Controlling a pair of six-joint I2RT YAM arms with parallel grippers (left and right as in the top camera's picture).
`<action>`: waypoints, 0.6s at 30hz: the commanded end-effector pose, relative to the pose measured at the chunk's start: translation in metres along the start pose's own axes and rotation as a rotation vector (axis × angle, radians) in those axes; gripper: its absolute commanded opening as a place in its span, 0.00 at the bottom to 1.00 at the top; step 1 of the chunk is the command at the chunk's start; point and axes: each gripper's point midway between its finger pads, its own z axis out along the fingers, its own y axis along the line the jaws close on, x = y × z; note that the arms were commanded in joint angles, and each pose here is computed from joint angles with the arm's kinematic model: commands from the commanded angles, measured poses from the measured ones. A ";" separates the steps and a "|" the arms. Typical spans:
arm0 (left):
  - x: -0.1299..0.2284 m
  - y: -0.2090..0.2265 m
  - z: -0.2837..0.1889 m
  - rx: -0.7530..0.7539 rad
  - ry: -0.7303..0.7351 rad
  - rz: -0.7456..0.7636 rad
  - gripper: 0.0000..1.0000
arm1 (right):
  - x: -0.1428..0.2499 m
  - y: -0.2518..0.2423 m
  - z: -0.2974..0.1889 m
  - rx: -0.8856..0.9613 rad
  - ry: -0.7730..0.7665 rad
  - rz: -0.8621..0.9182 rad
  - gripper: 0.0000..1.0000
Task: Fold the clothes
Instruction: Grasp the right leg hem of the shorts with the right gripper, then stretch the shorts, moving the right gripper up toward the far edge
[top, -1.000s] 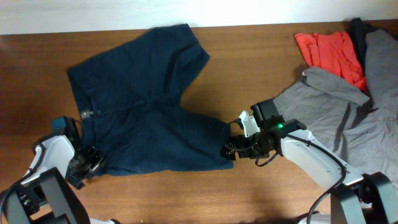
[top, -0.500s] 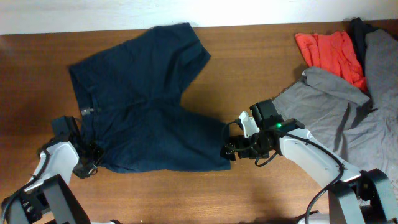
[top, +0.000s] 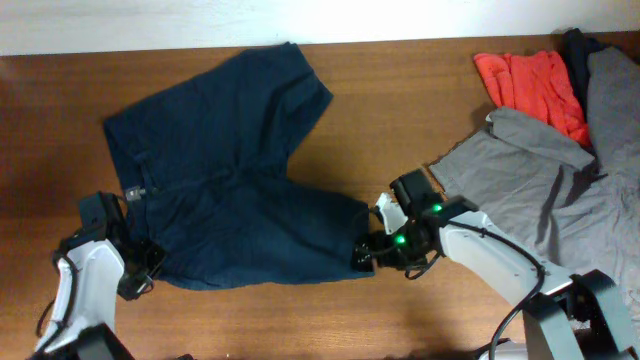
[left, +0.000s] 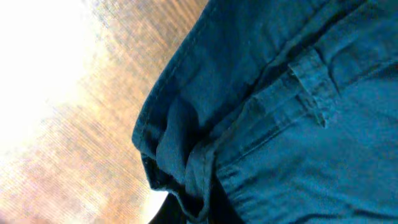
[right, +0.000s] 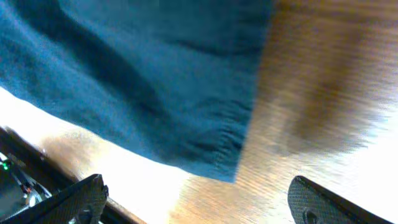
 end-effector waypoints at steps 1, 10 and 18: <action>0.000 0.004 -0.007 -0.004 -0.009 -0.003 0.00 | 0.015 0.007 0.013 -0.001 0.063 0.042 0.95; 0.005 0.007 -0.007 -0.014 0.009 -0.001 0.00 | 0.017 0.001 0.049 0.036 0.116 0.076 0.60; 0.010 0.010 -0.011 -0.027 0.039 0.097 0.00 | -0.021 -0.032 0.002 0.210 -0.057 0.160 0.04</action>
